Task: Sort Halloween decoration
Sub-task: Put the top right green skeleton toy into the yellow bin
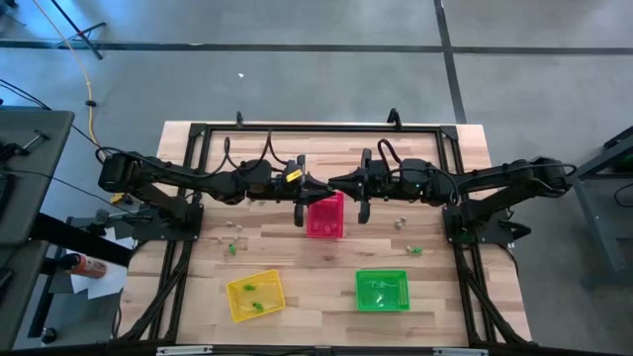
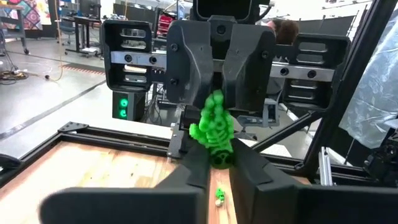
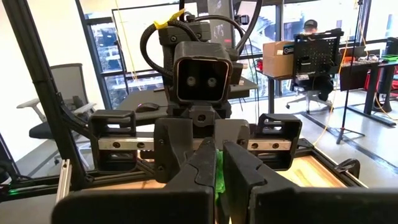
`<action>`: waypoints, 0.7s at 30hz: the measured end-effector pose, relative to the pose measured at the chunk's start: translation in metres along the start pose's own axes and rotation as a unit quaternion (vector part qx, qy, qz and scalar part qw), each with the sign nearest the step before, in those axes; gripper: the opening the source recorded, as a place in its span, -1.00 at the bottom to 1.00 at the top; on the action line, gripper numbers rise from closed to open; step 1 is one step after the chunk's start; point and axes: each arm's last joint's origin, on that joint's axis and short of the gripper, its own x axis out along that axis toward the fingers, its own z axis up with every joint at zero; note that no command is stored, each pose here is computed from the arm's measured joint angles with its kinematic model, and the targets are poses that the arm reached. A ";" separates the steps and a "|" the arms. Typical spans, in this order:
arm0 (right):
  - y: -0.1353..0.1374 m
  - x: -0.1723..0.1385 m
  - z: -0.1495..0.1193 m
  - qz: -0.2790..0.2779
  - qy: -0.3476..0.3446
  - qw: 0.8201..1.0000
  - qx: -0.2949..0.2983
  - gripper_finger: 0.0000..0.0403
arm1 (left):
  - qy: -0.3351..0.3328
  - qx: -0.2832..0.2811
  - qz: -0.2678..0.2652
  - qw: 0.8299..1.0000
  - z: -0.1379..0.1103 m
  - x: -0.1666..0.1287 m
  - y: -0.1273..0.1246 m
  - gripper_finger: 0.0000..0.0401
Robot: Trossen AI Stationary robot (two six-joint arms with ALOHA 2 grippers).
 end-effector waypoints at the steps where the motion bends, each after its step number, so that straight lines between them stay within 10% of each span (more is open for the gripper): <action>1: 0.000 0.000 0.000 0.000 0.000 1.000 0.000 -0.99 | 0.000 0.000 0.000 1.000 0.000 0.000 0.000 -0.94; 9: -0.001 0.000 0.000 -0.014 0.002 1.000 -0.001 -0.88 | 0.011 0.000 0.002 1.000 -0.002 0.000 0.000 -0.94; 21: -0.007 -0.027 0.026 -0.118 -0.026 0.992 -0.028 -0.07 | 0.061 0.001 0.010 0.998 0.001 -0.012 0.000 -0.95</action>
